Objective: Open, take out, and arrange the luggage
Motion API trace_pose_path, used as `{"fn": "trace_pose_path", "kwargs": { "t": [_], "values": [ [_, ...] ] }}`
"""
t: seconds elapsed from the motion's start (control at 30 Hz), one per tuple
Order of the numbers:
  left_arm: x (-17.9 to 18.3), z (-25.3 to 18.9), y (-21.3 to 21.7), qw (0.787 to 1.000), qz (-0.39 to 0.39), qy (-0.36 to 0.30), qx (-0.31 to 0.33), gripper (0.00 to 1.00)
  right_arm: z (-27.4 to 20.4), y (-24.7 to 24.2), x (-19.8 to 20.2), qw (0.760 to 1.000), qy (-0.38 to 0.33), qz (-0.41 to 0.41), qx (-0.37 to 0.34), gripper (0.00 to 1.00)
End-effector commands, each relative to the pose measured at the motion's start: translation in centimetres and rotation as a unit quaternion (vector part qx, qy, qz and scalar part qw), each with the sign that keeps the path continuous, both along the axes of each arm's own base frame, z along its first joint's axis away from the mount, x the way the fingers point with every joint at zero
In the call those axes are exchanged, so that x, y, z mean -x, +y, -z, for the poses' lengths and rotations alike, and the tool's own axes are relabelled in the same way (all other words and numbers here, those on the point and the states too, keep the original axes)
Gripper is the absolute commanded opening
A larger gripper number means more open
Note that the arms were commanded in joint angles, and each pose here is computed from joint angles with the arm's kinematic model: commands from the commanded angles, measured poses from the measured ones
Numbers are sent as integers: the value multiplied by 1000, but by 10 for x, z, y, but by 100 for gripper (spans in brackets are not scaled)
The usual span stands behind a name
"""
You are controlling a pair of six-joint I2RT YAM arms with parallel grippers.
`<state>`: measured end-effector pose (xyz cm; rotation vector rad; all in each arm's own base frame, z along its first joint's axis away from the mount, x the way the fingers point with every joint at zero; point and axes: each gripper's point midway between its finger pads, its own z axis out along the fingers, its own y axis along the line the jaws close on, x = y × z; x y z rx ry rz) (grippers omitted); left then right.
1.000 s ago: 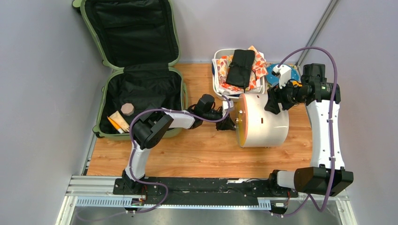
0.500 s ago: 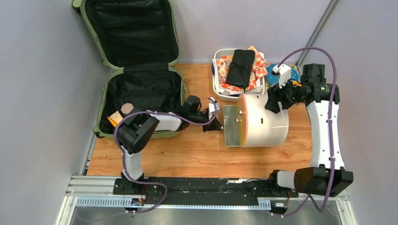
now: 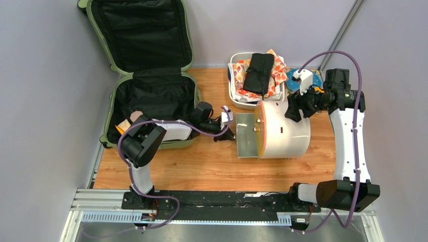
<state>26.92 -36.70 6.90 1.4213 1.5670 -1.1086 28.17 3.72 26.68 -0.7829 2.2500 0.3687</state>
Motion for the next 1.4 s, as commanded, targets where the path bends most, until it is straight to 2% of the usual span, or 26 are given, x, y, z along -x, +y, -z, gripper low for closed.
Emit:
{"fn": "trace_pose_path", "kwargs": {
  "t": [0.0, 0.03, 0.07, 0.13, 0.17, 0.23, 0.33, 0.4, 0.47, 0.5, 0.57, 0.6, 0.7, 0.73, 0.8, 0.87, 1.0, 1.07, 1.1, 1.17, 1.27, 1.33, 1.37],
  "values": [
    [-2, -13, 12, 1000, -4, -16, -12, 28, 28, -6, 31, 995, 94, 6, 20, 68],
    [0, -13, 14, 1000, -4, -3, -20, 50, 28, -6, 31, 995, 93, 5, 21, 68],
    [-3, -30, 12, 1000, -3, -16, -14, 58, 27, -6, 30, 996, 90, 5, 20, 68],
    [1, -34, 21, 999, -10, -3, -36, 65, 22, -5, 29, 996, 84, 4, 19, 68],
    [-2, -56, 22, 999, -10, -25, -26, 66, 20, -5, 28, 996, 82, 6, 17, 70],
    [6, -61, 40, 998, -21, 6, -53, 68, 13, -4, 26, 997, 73, 5, 16, 70],
    [-6, -95, 71, 996, -68, 19, -49, 69, 2, -2, 24, 998, 58, 6, 10, 74],
    [-35, -129, 103, 989, -139, 29, -31, 70, -8, 0, 22, 999, 48, 10, 3, 77],
    [-53, -155, 136, 977, -205, 53, -20, 71, -25, 0, 18, 1000, 23, 16, -1, 78],
    [-74, -162, 172, 963, -263, 63, -14, 71, -31, 1, 16, 1000, 15, 18, -3, 79],
    [-84, -172, 209, 944, -320, 85, -8, 71, -47, 1, 10, 999, -5, 31, -11, 80],
    [-96, -172, 246, 925, -370, 85, -12, 71, -52, 2, 8, 999, -11, 33, -14, 80],
    [-105, -165, 307, 889, -447, 96, -34, 72, -69, 4, 4, 998, -31, 40, -22, 81],
    [-102, -159, 337, 868, -480, 117, -40, 71, -71, 3, 2, 998, -32, 43, -23, 81],
    [-107, -150, 368, 846, -515, 122, -67, 71, -77, 4, 0, 998, -36, 46, -27, 81],
    [-101, -132, 404, 812, -556, 141, -106, 71, -80, 4, -3, 998, -38, 48, -28, 81],
    [-89, -106, 436, 753, -613, 178, -158, 71, -74, 5, -4, 998, -28, 51, -26, 81],
    [-77, -90, 443, 707, -654, 213, -164, 71, -69, 5, -5, 998, -22, 52, -26, 81],
    [-73, -86, 445, 691, -667, 224, -165, 71, -68, 4, -6, 998, -21, 56, -25, 81],
    [-57, -68, 456, 628, -713, 256, -179, 71, -68, 4, -8, 998, -22, 57, -24, 81],
    [-41, -47, 475, 558, -760, 262, -204, 70, -65, 3, -11, 998, -18, 60, -20, 81],
    [-37, -39, 480, 534, -776, 264, -206, 70, -63, 2, -12, 998, -15, 61, -19, 81],
    [-41, -39, 481, 536, -778, 257, -202, 70, -62, 2, -13, 998, -12, 61, -19, 81]
  ]
}}
